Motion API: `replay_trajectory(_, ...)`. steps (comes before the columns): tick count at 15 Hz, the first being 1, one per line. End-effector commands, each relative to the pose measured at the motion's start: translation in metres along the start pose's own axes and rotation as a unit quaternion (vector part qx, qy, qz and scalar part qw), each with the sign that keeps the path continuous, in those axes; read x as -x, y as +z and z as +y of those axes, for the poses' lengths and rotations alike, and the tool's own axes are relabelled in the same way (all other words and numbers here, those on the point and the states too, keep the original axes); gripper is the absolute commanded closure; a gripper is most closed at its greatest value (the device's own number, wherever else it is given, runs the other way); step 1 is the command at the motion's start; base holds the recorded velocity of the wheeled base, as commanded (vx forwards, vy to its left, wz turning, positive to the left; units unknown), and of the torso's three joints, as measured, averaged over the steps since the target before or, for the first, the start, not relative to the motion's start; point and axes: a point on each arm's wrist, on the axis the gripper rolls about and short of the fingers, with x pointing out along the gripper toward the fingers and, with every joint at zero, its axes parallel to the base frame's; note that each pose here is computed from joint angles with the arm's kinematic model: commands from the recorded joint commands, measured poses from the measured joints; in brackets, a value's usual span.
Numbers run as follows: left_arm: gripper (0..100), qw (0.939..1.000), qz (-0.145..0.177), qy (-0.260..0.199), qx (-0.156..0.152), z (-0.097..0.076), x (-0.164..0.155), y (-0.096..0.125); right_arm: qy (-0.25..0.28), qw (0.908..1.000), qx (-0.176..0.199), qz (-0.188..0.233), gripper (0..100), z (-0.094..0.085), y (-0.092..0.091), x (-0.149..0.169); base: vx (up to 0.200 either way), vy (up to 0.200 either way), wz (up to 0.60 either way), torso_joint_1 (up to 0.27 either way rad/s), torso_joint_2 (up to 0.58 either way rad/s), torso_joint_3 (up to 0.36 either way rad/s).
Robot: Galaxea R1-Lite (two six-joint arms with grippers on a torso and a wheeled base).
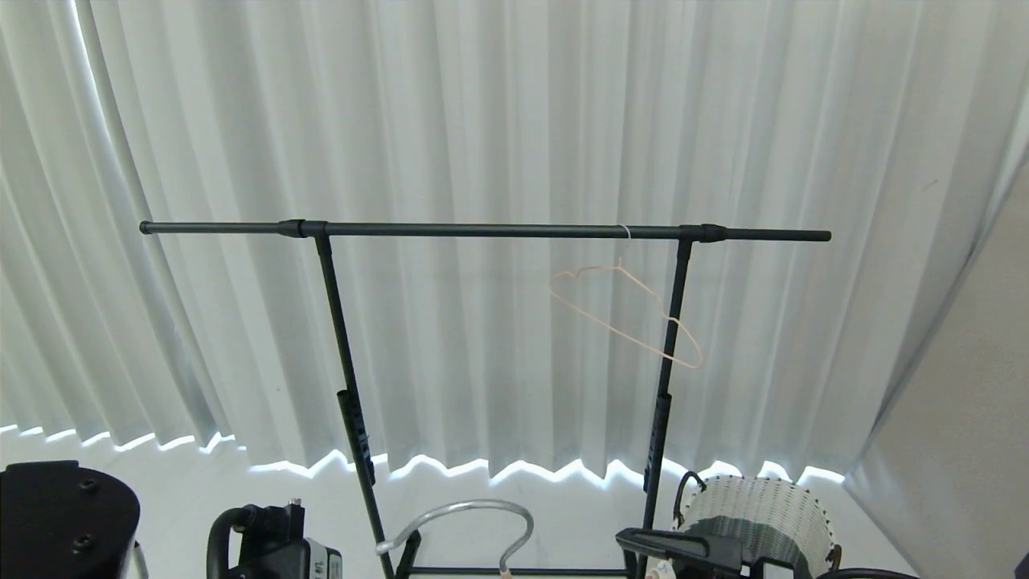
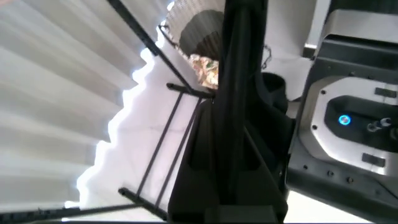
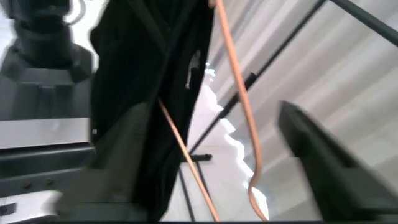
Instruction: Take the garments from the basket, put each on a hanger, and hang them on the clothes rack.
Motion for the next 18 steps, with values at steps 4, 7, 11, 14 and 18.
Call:
replay_trajectory(4, 100, 0.9955, 0.045, 0.072, 0.044, 0.013, 0.005, -0.022, -0.053, 0.9979, -0.032, 0.021, 0, -0.002, -0.003, -0.004, 0.0, 0.0, 0.0, 0.0, 0.0, 0.0)
replay_trajectory(7, 100, 0.9833, 0.037, 0.17, 0.051, 0.031, 0.009, -0.015, -0.074, 0.9925, -0.089, 0.038, 0, -0.012, -0.006, -0.006, 0.0, 0.0, 0.0, 0.0, 0.0, 0.0)
replay_trajectory(11, 100, 0.976, -0.011, 0.214, 0.042, 0.045, 0.015, 0.001, -0.11, 0.9701, -0.187, 0.109, 0, -0.037, 0.006, -0.015, 0.0, 0.0, 0.0, 0.0, 0.0, 0.0)
replay_trajectory(14, 100, 0.9725, -0.044, 0.227, 0.026, 0.053, 0.02, 0.021, -0.136, 0.9366, -0.285, 0.152, 0, -0.056, 0.026, -0.031, 0.0, 0.0, 0.0, 0.0, 0.0, 0.0)
replay_trajectory(18, 100, 0.969, -0.065, 0.238, 0.017, 0.059, 0.024, 0.035, -0.162, 0.9187, -0.327, 0.152, 0, -0.066, 0.017, -0.069, 0.0, 0.0, 0.0, 0.0, 0.0, 0.0)
